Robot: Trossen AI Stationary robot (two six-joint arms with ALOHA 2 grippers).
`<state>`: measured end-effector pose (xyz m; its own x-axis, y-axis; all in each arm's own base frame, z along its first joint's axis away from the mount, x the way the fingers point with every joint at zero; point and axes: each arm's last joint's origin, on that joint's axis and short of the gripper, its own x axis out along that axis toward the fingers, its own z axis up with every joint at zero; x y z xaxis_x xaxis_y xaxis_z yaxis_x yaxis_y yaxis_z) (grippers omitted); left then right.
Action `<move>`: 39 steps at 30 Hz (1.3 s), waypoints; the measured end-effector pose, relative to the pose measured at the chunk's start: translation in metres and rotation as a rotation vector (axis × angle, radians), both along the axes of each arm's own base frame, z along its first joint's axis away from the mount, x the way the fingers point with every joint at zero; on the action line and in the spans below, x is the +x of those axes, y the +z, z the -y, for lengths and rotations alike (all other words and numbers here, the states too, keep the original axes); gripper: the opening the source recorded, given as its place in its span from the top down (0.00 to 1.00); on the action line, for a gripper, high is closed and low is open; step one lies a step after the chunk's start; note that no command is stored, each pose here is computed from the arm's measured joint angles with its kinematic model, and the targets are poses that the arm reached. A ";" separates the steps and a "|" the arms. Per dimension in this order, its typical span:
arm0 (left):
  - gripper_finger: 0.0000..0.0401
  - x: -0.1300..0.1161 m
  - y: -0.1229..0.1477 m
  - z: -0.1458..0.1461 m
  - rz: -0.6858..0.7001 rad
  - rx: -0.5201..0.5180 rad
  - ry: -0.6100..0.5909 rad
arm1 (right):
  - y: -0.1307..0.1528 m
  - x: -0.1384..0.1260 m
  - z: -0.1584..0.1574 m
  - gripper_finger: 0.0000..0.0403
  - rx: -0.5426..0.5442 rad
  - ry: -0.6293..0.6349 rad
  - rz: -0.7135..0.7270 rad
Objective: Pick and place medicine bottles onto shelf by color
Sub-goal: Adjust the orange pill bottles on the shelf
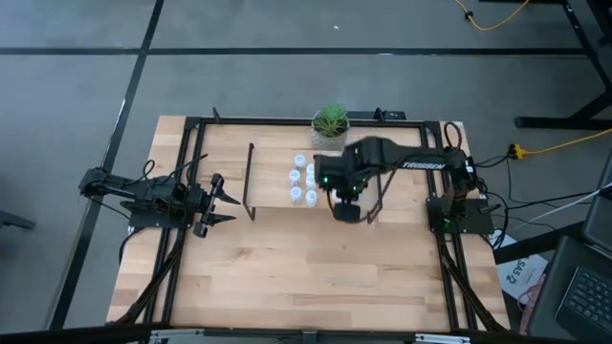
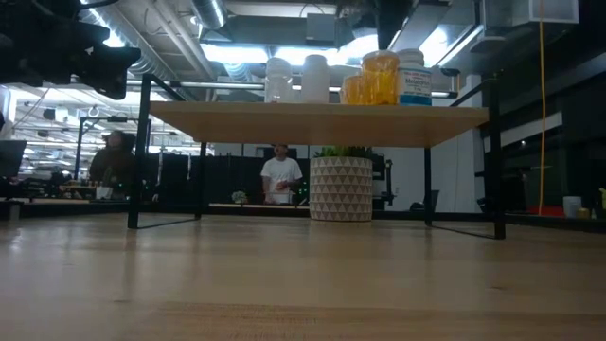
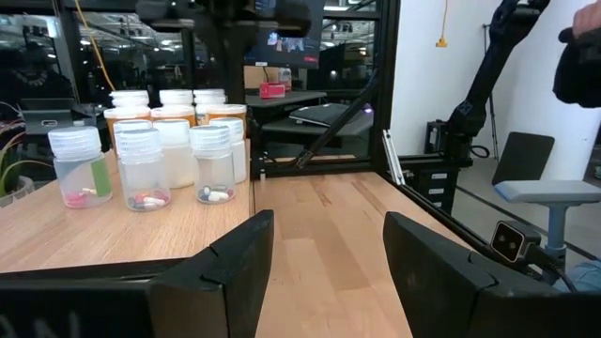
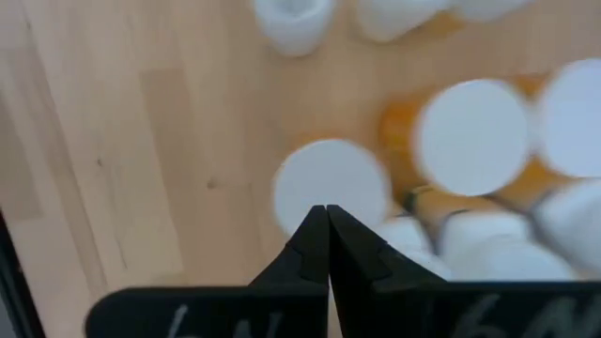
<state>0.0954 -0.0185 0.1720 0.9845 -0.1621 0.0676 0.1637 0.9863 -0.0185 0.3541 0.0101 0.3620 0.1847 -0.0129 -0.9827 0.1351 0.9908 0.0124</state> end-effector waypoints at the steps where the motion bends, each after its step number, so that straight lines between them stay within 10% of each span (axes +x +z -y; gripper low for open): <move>1: 0.51 0.000 0.000 0.000 0.000 0.000 0.000 | -0.002 0.000 -0.004 1.00 -0.006 -0.001 -0.010; 39: 0.51 0.000 0.000 0.000 -0.001 0.000 0.000 | -0.008 0.006 -0.010 1.00 -0.026 -0.043 0.034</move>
